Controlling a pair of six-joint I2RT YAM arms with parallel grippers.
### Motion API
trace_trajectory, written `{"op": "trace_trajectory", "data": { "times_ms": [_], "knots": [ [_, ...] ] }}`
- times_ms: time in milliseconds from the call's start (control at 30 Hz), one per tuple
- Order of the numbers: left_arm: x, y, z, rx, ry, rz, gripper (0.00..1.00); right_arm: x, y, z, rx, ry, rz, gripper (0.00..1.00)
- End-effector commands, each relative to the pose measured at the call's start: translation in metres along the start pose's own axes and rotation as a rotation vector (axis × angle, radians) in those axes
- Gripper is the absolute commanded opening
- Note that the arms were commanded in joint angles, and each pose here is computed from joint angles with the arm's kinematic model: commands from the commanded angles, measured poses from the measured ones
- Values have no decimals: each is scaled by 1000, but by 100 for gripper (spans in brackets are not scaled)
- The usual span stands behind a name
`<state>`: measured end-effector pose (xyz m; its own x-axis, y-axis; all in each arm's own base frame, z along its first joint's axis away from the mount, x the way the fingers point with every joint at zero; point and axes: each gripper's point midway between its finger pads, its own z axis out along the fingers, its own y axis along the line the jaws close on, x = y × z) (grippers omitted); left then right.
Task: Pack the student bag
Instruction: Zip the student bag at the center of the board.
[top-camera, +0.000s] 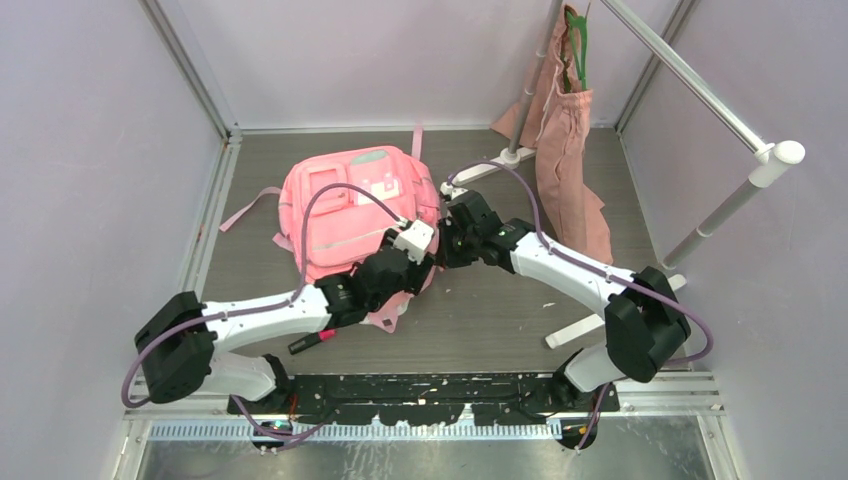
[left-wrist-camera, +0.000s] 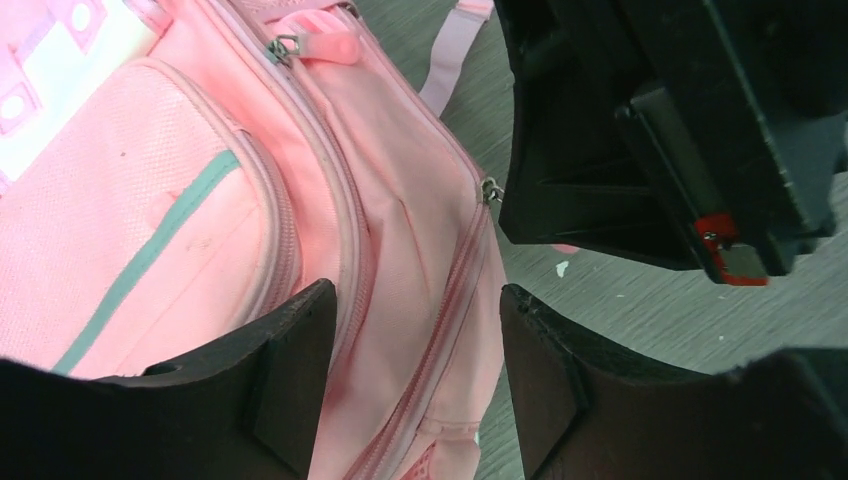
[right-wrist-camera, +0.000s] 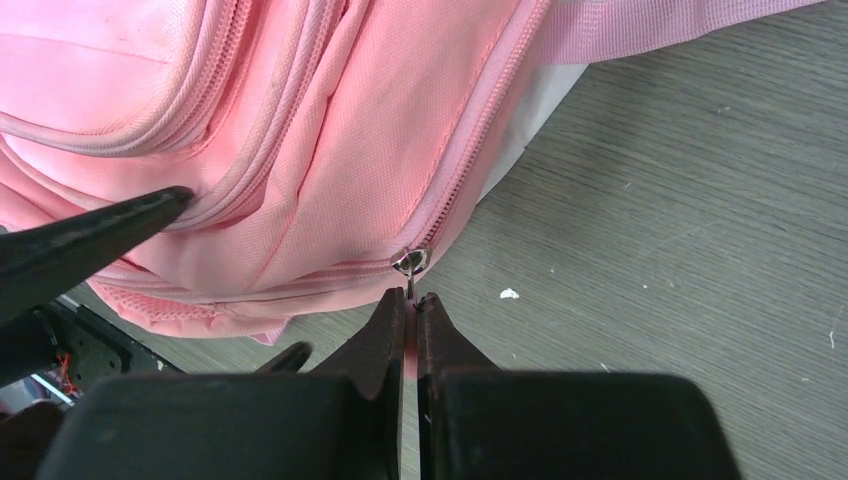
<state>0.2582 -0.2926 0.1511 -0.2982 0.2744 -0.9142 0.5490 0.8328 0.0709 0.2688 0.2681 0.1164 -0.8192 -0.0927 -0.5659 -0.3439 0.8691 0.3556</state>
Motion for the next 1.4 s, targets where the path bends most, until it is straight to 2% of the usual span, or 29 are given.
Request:
{"op": "trace_trajectory", "data": {
  "times_ms": [0,167,267,300,333,367,400,533,667,867,1100,1333,1367],
  "knots": [
    [-20,6,11,-101,-67,70,61,-16,19,-21,-72,-58,-8,1],
    [-1,14,22,-180,2,86,57,-16,17,-23,-63,-58,-18,1],
    [5,19,22,-214,11,80,45,-15,15,-24,-58,-62,-21,1],
    [7,20,20,-217,11,72,32,-15,15,-24,-58,-63,-22,1],
    [6,20,18,-214,3,59,13,-14,14,-24,-54,-60,-25,1],
    [4,21,16,-211,-12,45,2,-13,13,-24,-48,-57,-27,1],
    [2,21,12,-195,-24,35,0,-12,11,-24,-39,-56,-28,1],
    [-7,21,-11,-123,-65,-9,0,-10,-1,-22,18,-47,-47,1],
    [-2,38,-38,-97,-58,-68,0,-14,-11,-16,58,-56,-73,1],
    [7,67,-70,-96,-66,-139,0,-42,-42,0,151,-119,-44,1],
    [19,64,-77,-68,-44,-167,0,-89,-65,31,212,-181,-10,1],
    [16,59,-77,-35,-52,-166,0,-102,-93,57,287,-134,25,1],
    [16,58,-77,-29,-54,-167,0,-100,-90,52,282,-123,30,8]
  ]
}}
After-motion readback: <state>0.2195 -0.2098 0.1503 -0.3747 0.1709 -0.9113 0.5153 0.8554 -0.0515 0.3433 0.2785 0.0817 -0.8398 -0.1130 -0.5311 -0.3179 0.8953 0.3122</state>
